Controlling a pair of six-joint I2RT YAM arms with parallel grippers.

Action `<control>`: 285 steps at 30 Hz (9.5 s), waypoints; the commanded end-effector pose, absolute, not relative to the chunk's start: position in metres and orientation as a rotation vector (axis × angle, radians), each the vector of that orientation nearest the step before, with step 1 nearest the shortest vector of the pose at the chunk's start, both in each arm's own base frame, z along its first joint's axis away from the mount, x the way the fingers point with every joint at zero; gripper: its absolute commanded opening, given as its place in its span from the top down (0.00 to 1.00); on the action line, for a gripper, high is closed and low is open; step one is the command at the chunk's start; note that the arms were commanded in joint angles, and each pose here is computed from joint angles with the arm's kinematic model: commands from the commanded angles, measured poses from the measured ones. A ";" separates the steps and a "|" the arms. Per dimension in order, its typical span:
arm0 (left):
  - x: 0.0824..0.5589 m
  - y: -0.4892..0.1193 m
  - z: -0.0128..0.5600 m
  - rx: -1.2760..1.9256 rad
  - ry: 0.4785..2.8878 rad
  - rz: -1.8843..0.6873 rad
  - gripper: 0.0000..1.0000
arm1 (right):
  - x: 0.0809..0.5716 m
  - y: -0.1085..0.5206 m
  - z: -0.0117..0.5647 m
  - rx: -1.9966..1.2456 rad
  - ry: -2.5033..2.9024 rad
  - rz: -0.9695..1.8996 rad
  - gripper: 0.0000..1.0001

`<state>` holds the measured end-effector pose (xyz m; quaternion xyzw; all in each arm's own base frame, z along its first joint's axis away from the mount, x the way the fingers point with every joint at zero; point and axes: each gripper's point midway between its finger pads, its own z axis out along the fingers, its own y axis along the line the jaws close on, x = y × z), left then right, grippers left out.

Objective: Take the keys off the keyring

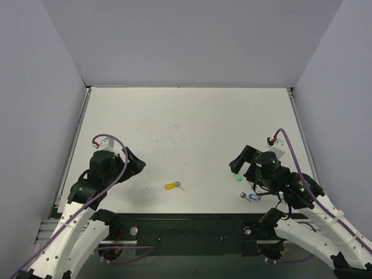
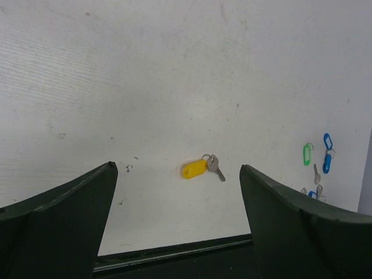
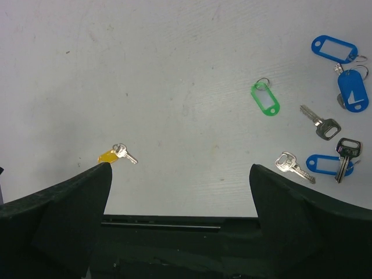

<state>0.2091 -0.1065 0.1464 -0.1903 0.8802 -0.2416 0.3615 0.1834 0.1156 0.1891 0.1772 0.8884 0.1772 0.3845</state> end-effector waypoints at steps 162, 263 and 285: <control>0.063 -0.223 0.457 0.316 1.202 -1.998 1.00 | 0.074 0.319 0.457 -0.035 1.360 2.140 0.14; 0.044 -0.186 0.511 0.239 0.949 -2.046 1.00 | 0.036 0.355 0.517 -0.057 1.163 2.380 0.89; 0.033 -0.183 0.474 0.327 1.187 -1.848 0.44 | 0.007 0.330 0.446 -0.751 1.639 1.770 1.00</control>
